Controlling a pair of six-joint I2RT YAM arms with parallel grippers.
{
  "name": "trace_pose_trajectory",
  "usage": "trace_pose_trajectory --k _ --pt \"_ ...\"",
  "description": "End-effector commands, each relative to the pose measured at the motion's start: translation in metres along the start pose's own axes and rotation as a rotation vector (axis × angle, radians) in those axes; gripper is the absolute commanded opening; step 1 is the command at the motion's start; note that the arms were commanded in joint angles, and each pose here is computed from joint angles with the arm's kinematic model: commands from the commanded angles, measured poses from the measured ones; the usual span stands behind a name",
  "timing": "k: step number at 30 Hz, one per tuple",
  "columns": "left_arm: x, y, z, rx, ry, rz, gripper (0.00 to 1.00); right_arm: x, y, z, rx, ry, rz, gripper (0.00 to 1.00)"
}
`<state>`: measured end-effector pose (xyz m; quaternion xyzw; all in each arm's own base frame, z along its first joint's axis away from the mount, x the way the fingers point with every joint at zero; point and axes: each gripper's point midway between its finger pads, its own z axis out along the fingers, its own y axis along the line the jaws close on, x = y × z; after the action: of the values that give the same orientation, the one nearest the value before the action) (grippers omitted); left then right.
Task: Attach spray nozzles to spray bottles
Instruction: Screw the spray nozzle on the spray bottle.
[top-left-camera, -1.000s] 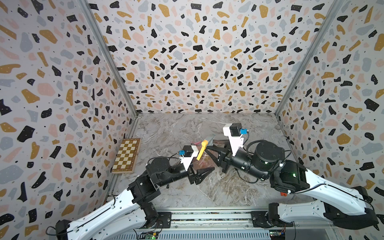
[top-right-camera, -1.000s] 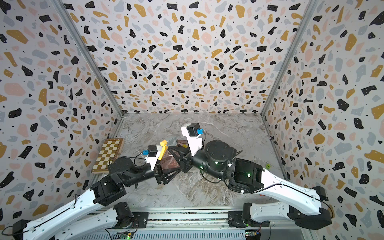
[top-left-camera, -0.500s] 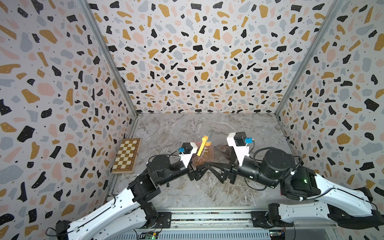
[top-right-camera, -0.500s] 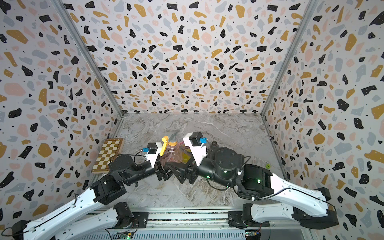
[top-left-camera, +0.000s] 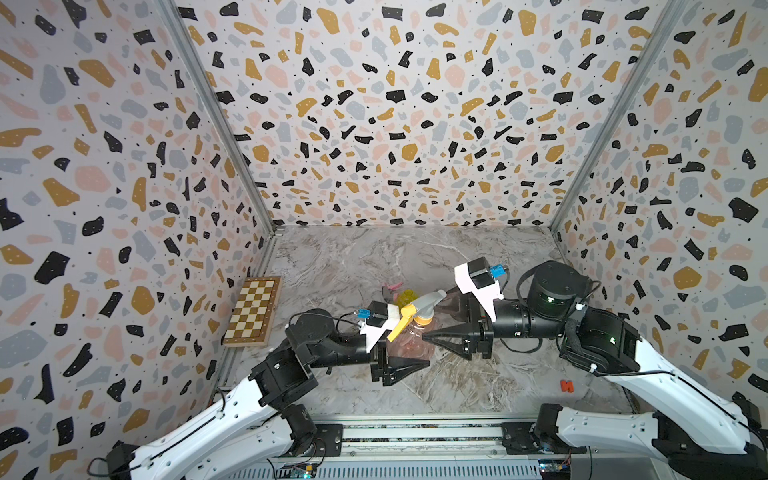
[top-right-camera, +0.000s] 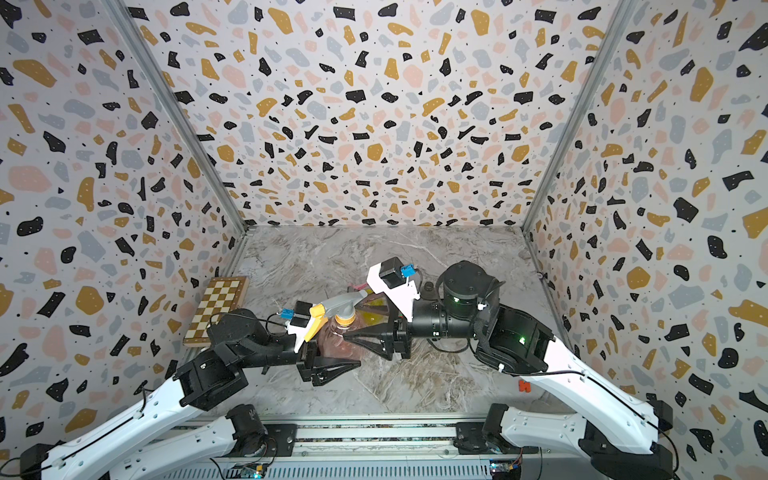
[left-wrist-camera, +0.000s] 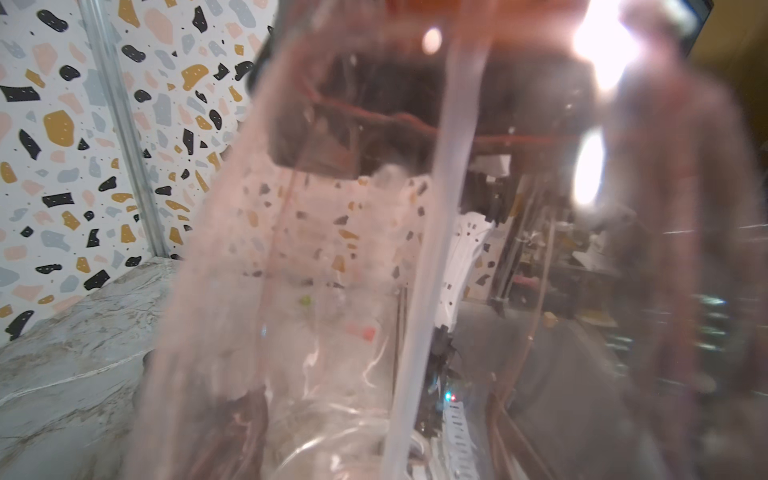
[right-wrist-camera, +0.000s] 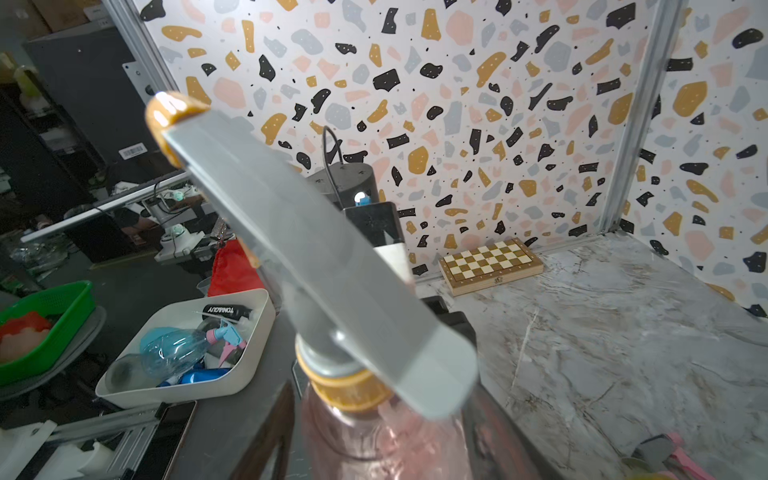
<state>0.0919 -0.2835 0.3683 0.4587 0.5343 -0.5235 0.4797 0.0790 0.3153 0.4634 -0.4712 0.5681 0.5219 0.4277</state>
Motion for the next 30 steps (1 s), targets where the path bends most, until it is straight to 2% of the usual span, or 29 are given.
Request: trace_pose_trajectory --k 1,5,13,17,21,30 --pt "-0.022 -0.014 -0.003 0.064 -0.052 0.05 0.0 -0.032 0.025 -0.014 -0.091 -0.091 -0.068 0.62" --pt "-0.019 -0.013 -0.002 0.065 -0.049 0.047 0.0 -0.037 0.025 -0.011 -0.102 -0.098 -0.06 0.56" --pt "-0.017 -0.01 0.0 0.053 -0.048 0.043 0.0 -0.034 0.022 -0.003 -0.111 -0.088 -0.028 0.38" --pt "-0.019 -0.007 -0.001 0.032 -0.056 0.043 0.0 -0.03 0.018 -0.001 -0.096 -0.081 -0.009 0.22" --pt "-0.023 -0.001 -0.001 -0.003 -0.066 0.045 0.0 -0.025 0.019 0.002 -0.092 -0.069 0.006 0.01" --pt "-0.032 0.016 -0.001 -0.106 -0.09 0.056 0.0 -0.002 0.014 0.02 -0.008 -0.02 0.089 0.0"
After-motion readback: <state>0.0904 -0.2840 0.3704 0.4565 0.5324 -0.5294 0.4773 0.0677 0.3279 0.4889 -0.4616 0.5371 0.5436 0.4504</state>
